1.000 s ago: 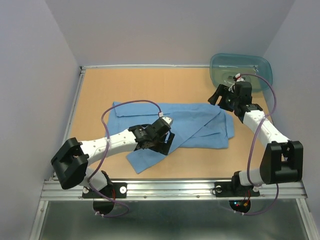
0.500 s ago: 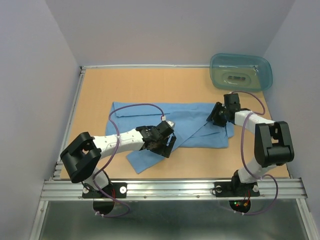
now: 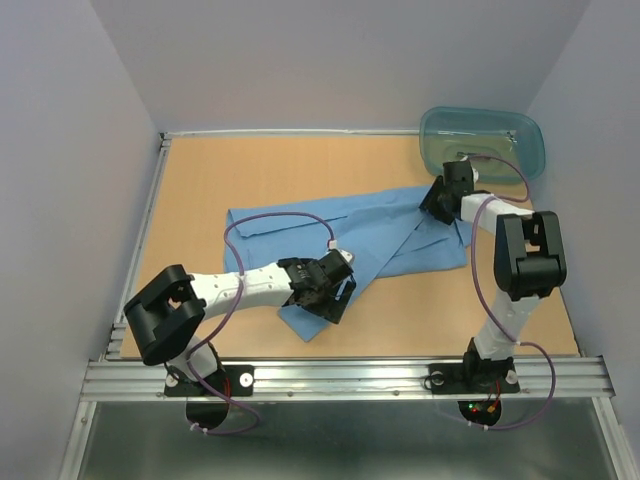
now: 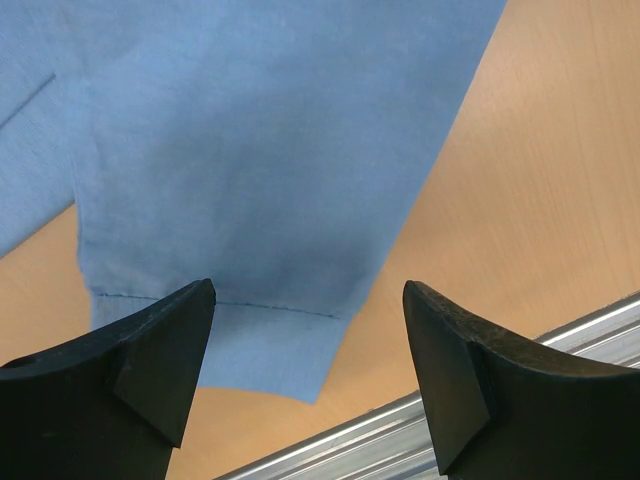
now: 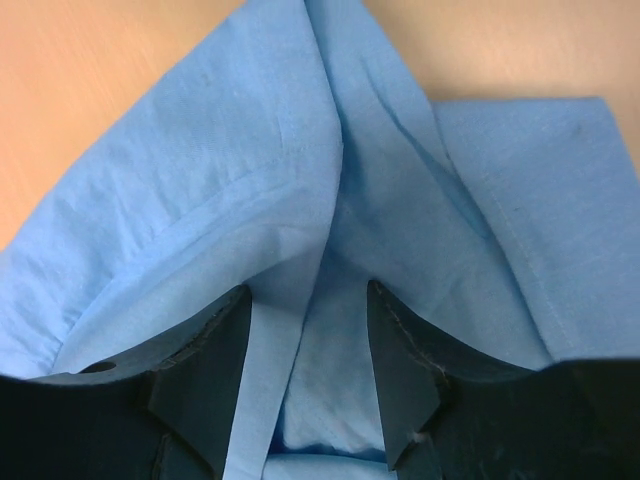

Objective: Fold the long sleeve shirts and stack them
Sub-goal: Fold the shirt

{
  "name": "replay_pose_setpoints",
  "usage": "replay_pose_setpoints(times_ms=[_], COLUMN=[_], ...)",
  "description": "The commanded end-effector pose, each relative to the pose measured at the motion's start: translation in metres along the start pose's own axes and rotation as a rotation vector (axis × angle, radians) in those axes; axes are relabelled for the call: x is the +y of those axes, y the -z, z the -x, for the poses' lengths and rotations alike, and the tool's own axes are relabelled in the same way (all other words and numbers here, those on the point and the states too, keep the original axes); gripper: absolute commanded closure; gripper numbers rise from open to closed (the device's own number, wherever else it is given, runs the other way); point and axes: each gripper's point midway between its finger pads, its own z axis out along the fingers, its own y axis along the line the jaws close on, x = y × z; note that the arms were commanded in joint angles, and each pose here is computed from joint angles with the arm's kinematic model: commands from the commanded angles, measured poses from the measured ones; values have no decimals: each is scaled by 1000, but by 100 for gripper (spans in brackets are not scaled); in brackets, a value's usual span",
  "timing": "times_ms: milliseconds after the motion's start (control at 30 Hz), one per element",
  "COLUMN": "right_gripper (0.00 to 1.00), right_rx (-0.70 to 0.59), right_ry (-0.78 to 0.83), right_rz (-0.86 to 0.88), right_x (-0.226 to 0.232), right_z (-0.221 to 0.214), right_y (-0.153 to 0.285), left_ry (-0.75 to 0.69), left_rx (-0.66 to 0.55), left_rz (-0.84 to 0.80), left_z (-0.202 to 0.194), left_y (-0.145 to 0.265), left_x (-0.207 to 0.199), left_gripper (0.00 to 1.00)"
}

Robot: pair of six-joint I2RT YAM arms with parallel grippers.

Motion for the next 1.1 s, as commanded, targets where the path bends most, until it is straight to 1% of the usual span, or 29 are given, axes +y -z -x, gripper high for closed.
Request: replay_pose_setpoints(times_ms=[0,67,100,133,167,267,333,400,433,567,600,667,700,800,833,867,933,1033,1067], right_gripper=[43,38,38,34,34,29,26,26,25,25,25,25,25,25,25,25,25,25,25], right_rx=[-124,-125,-131,-132,-137,-157,-166,-174,-182,-184,-184,-182,-182,-179,-181,-183,-185,-206,-213], right_ry=[20,24,29,41,42,45,50,57,59,63,62,62,57,51,48,49,51,50,50], right_rz=[10,60,64,85,95,117,156,187,197,210,209,206,206,199,198,201,207,217,219], right_x=[13,22,22,25,26,25,30,34,34,31,30,28,27,22,22,23,23,24,25], right_z=[46,49,50,51,51,52,52,52,52,46,45,42,40,37,36,36,36,40,42], right_y=[6,18,22,28,33,51,65,73,79,88,89,91,92,93,94,95,98,106,109], left_ry=[-34,-75,-90,-109,-116,-120,-108,-109,-111,-118,-123,-130,-135,-154,-160,-162,-176,-214,-227], left_rx=[46,62,66,72,76,95,105,119,131,135,133,132,133,134,133,123,102,39,2], left_rz=[54,62,65,59,53,36,42,56,60,59,58,58,60,55,54,55,49,5,-27], left_z=[-14,-19,-22,-24,-26,-33,-37,-43,-45,-44,-43,-43,-43,-43,-41,-37,-28,-4,11], left_y=[-2,-2,-3,-2,-2,-2,-3,-6,-8,-8,-7,-8,-9,-9,-8,-5,0,16,26], left_x=[3,-4,-6,-11,-14,-20,-18,-15,-14,-17,-17,-18,-18,-21,-22,-24,-27,-40,-49], left_gripper=[13,14,14,14,15,19,23,28,28,37,44,51,61,83,96,100,100,100,100])
